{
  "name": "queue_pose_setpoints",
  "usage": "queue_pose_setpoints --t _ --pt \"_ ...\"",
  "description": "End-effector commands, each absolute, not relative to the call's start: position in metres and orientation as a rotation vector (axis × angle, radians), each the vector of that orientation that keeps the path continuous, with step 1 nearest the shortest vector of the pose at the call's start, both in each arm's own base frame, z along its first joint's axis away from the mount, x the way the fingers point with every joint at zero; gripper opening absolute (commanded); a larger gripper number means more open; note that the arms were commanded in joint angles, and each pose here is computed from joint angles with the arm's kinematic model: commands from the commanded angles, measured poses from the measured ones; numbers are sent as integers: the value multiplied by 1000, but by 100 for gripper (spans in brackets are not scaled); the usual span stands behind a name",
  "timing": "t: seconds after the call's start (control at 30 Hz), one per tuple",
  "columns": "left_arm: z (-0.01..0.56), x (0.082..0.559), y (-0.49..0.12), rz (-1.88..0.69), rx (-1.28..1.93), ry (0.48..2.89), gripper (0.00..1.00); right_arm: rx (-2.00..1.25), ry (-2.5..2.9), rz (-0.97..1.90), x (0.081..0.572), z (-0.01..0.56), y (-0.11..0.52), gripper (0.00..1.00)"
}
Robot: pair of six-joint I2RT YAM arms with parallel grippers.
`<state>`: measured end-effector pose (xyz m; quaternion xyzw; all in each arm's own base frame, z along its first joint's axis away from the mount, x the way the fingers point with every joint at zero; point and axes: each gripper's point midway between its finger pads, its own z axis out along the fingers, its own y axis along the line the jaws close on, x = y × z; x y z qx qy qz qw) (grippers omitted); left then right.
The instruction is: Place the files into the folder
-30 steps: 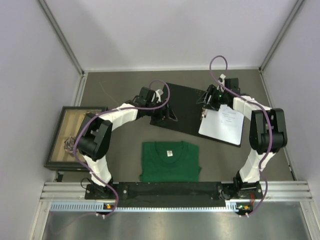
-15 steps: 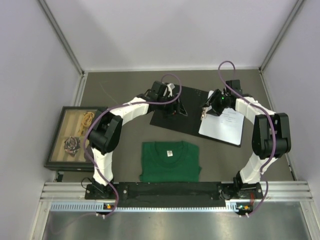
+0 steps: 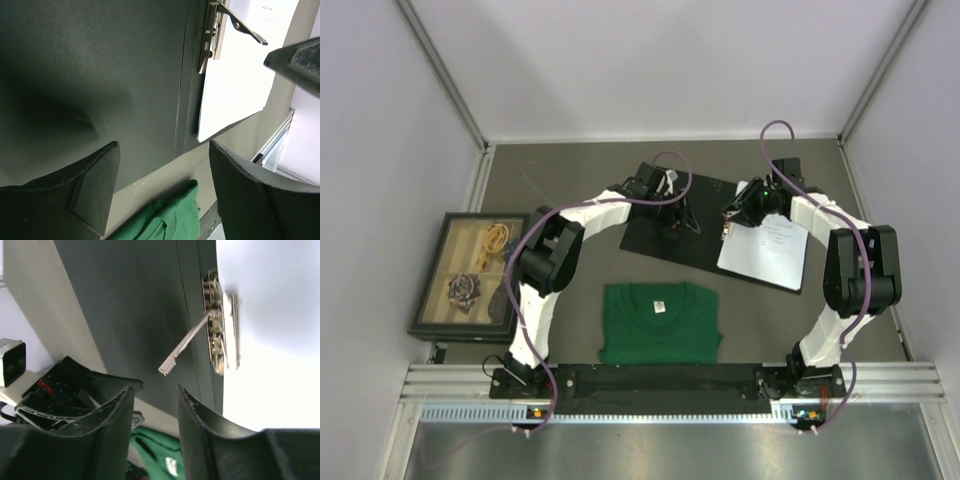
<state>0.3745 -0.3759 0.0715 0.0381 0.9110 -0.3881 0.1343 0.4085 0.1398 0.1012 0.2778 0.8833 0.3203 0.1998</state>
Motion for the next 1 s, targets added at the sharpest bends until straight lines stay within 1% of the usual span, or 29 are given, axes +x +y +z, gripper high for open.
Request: queue_pose_setpoints --t 0.0,0.13,0.33,0.6,0.67,0.97 --pt "84 388 -379 -1101 93 2608 75 927 2419 1018 412 109 153 34" --pt "75 394 -372 -1011 59 2635 74 1049 2375 1022 411 105 150 32" --pt "74 397 -369 -961 31 2662 75 1197 2321 1009 414 107 145 31" --pt "74 392 -376 -953 51 2677 75 1269 2309 996 413 106 140 30" --pt "73 390 -378 -944 64 2685 75 1323 2319 983 411 101 139 25" --pt "76 392 -384 -915 111 2677 75 1355 2319 998 417 94 140 24"
